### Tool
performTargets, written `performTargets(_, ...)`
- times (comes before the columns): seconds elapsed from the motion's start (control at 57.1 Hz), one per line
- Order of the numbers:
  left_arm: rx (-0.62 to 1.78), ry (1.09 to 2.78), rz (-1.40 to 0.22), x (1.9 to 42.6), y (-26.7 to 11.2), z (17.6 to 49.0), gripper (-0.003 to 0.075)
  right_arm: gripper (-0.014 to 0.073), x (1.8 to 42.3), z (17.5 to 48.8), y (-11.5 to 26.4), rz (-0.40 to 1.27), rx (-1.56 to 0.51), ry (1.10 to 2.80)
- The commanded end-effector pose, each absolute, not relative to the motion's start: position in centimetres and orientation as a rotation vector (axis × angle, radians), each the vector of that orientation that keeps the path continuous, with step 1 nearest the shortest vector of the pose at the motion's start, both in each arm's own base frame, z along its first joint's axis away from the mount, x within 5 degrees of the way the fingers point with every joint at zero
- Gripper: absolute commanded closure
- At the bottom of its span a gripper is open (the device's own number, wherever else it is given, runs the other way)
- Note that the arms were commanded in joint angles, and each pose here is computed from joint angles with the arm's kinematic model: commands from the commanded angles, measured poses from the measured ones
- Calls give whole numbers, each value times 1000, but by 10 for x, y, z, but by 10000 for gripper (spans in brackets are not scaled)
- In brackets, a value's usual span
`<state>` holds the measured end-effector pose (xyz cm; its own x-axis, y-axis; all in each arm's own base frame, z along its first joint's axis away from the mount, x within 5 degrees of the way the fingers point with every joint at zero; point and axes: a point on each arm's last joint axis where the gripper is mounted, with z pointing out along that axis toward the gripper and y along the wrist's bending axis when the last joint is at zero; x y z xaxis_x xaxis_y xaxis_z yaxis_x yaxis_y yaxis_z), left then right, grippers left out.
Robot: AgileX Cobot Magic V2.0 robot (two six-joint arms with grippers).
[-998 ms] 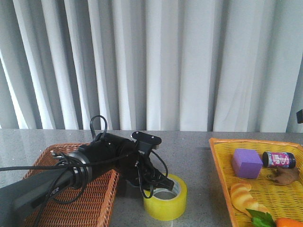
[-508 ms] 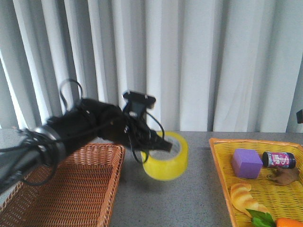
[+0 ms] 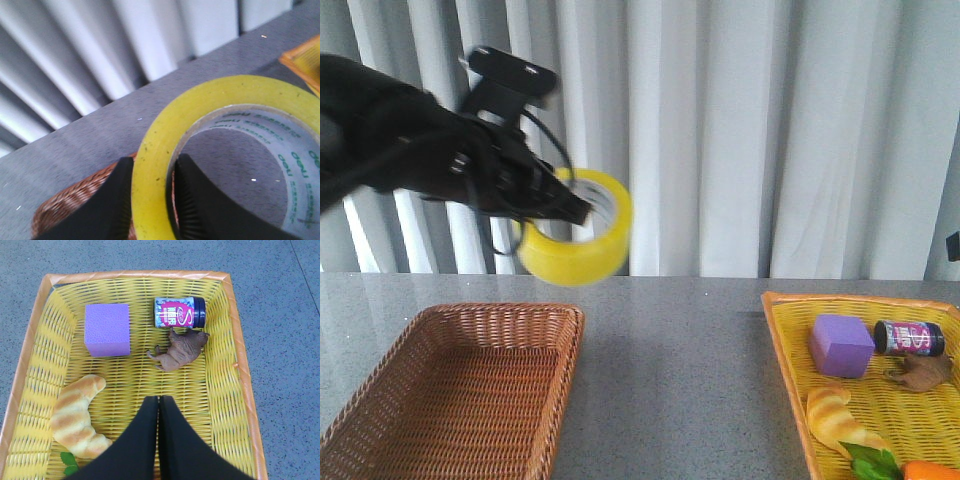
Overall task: Transfer tape with both arms
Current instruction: 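Lift the tape with the left gripper and lower it into the brown basket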
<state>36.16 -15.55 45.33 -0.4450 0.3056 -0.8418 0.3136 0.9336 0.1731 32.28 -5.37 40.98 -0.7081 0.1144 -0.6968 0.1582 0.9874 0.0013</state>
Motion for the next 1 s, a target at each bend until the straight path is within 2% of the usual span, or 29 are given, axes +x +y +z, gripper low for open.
performTargets(0.0,274,1908,-18,341,-117,503,726,602,316,430,-55,-88,183,2262)
performTargets(0.14,183,1930,49,340,-79,499,726,602,316,430,-55,-88,183,2262)
performTargets(0.315,136,2018,110,350,-52,459,726,602,316,430,-55,-88,183,2262)
performTargets(0.49,178,2149,122,367,-55,397,726,602,316,430,-55,-88,183,2262)
performTargets(0.648,154,2283,32,384,-63,350,726,602,316,430,-55,-88,183,2262)
performTargets(0.981,44,2399,-10,411,-69,298,707,602,316,430,-55,-88,183,2262)
